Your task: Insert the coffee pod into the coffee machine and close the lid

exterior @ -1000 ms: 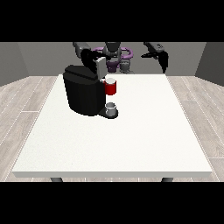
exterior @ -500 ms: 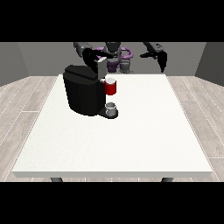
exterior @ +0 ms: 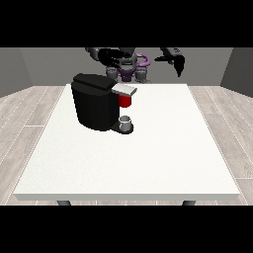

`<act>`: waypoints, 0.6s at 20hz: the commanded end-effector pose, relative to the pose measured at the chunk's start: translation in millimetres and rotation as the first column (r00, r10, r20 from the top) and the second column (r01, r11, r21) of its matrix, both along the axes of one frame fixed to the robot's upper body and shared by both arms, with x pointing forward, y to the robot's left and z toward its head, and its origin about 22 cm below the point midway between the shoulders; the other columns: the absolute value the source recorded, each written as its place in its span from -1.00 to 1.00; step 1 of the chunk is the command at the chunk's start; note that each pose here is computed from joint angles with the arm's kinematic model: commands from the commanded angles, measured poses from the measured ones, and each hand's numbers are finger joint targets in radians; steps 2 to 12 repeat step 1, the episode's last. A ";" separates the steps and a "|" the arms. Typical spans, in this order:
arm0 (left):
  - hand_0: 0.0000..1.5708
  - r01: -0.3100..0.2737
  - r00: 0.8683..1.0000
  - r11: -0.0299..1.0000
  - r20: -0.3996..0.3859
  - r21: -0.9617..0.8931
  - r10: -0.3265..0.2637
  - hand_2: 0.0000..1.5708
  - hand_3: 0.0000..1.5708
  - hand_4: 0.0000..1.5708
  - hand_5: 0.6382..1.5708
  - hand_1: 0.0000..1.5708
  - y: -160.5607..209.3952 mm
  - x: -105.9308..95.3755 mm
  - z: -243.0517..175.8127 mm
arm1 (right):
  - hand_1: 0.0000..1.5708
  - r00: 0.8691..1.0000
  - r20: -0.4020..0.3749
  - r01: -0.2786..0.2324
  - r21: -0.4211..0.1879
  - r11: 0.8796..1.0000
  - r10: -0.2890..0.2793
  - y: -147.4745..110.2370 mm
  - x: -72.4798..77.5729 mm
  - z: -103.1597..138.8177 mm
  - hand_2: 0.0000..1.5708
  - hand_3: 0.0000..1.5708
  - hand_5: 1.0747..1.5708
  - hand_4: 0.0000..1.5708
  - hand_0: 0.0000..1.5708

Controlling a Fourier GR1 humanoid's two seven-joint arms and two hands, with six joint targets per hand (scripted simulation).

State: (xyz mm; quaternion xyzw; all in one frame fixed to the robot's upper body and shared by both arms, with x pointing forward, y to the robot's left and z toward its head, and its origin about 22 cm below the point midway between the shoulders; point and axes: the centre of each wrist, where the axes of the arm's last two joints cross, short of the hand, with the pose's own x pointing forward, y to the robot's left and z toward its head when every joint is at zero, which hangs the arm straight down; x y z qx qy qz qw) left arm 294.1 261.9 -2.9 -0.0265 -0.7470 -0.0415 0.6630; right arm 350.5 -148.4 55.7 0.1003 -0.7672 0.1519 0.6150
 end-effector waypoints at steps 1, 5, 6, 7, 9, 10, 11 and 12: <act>-1.00 -0.040 0.999 0.999 -0.037 -0.009 0.040 -1.00 -1.00 -0.76 1.00 -1.00 5.3 -15.7 -12.6 | -1.00 0.996 -0.076 0.042 0.064 0.997 -0.037 -9.1 -39.2 -50.2 -1.00 -1.00 1.00 -0.80 -1.00; -1.00 -0.040 0.999 0.999 -0.037 -0.009 0.040 -1.00 -1.00 -0.76 1.00 -1.00 5.3 -15.7 -12.6 | -1.00 0.996 -0.076 0.042 0.064 0.997 -0.037 -9.1 -39.2 -50.2 -1.00 -1.00 1.00 -0.80 -1.00; -1.00 -0.040 0.999 0.999 -0.037 -0.009 0.040 -1.00 -1.00 -0.76 1.00 -1.00 5.3 -15.7 -12.6 | -1.00 0.996 -0.076 0.042 0.064 0.997 -0.037 -9.1 -39.2 -50.2 -1.00 -1.00 1.00 -0.80 -1.00; -1.00 -0.040 0.999 0.999 -0.037 -0.009 0.040 -1.00 -1.00 -0.76 1.00 -1.00 5.3 -15.7 -12.6 | -1.00 0.996 -0.076 0.042 0.064 0.997 -0.037 -9.1 -39.2 -50.2 -1.00 -1.00 1.00 -0.80 -1.00; -1.00 -0.040 0.999 0.999 -0.037 -0.009 0.040 -1.00 -1.00 -0.76 1.00 -1.00 5.3 -15.7 -12.6 | -1.00 0.996 -0.076 0.042 0.064 0.997 -0.037 -9.1 -39.2 -50.2 -1.00 -1.00 1.00 -0.80 -1.00; -1.00 -0.040 0.999 0.999 -0.037 -0.009 0.040 -1.00 -1.00 -0.76 1.00 -1.00 5.3 -15.7 -12.6 | -1.00 0.996 -0.076 0.042 0.064 0.997 -0.037 -9.1 -39.2 -50.2 -1.00 -1.00 1.00 -0.80 -1.00; -1.00 -0.040 0.999 0.999 -0.037 -0.009 0.040 -1.00 -1.00 -0.76 1.00 -1.00 5.3 -15.7 -12.6 | -1.00 0.996 -0.076 0.042 0.064 0.997 -0.037 -9.1 -39.2 -50.2 -1.00 -1.00 1.00 -0.80 -1.00; -1.00 -0.040 0.999 0.999 -0.037 -0.009 0.040 -1.00 -1.00 -0.76 1.00 -1.00 5.3 -15.7 -12.6 | -1.00 0.996 -0.076 0.042 0.064 0.997 -0.037 -9.1 -39.2 -50.2 -1.00 -1.00 1.00 -0.80 -1.00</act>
